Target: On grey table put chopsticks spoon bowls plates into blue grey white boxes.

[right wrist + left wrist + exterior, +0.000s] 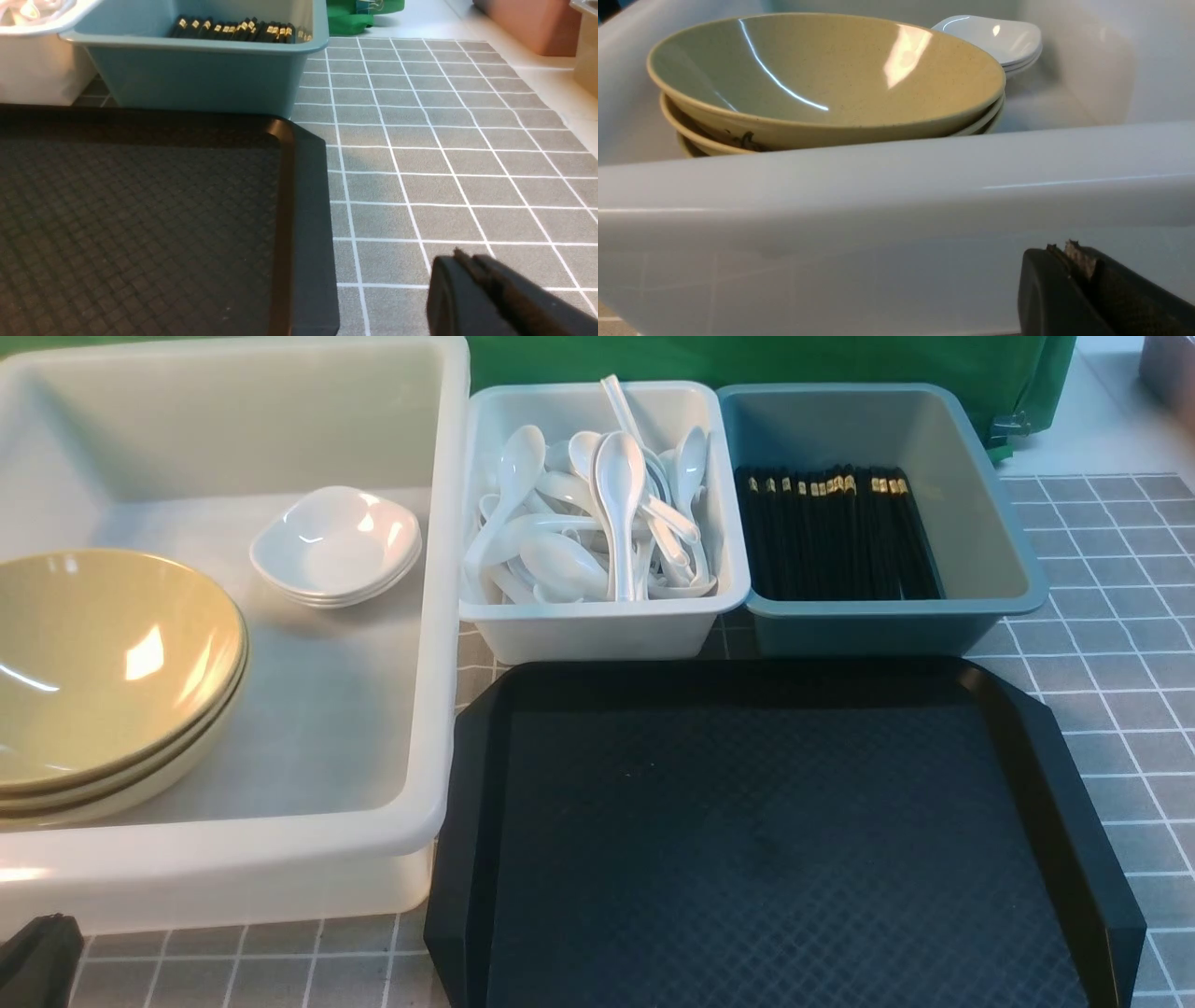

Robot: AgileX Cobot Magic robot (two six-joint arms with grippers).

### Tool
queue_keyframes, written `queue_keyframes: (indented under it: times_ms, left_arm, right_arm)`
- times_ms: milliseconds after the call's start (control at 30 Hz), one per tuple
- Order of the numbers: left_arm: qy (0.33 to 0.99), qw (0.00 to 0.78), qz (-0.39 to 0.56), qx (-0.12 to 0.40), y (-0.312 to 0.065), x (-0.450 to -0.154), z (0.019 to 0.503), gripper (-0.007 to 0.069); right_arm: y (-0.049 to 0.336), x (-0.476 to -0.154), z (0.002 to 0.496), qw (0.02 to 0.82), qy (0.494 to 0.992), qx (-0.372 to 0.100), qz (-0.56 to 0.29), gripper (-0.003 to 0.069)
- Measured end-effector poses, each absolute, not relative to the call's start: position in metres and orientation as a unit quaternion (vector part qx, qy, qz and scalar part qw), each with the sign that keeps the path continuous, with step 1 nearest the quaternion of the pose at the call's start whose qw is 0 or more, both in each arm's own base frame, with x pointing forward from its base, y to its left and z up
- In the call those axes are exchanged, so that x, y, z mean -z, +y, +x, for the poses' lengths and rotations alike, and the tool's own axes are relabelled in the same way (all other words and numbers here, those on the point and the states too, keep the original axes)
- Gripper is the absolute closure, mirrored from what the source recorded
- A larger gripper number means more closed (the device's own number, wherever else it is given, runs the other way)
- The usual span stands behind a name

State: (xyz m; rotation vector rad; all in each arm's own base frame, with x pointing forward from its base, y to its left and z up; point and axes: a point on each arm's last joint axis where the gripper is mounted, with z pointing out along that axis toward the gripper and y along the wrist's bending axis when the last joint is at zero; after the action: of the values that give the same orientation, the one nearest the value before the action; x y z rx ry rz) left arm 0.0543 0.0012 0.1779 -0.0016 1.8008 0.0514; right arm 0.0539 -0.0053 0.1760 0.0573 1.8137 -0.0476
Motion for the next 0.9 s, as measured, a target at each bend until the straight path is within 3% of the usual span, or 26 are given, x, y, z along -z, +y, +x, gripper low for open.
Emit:
queue_keyframes:
  times_ms: [900]
  left_arm:
    - [0.783, 0.621, -0.001, -0.022, 0.0012, -0.1779, 0.0543, 0.0636]
  right_arm:
    - [-0.0053, -0.176, 0.0539, 0.616, 0.787, 0.021, 0.025, 0.0562]
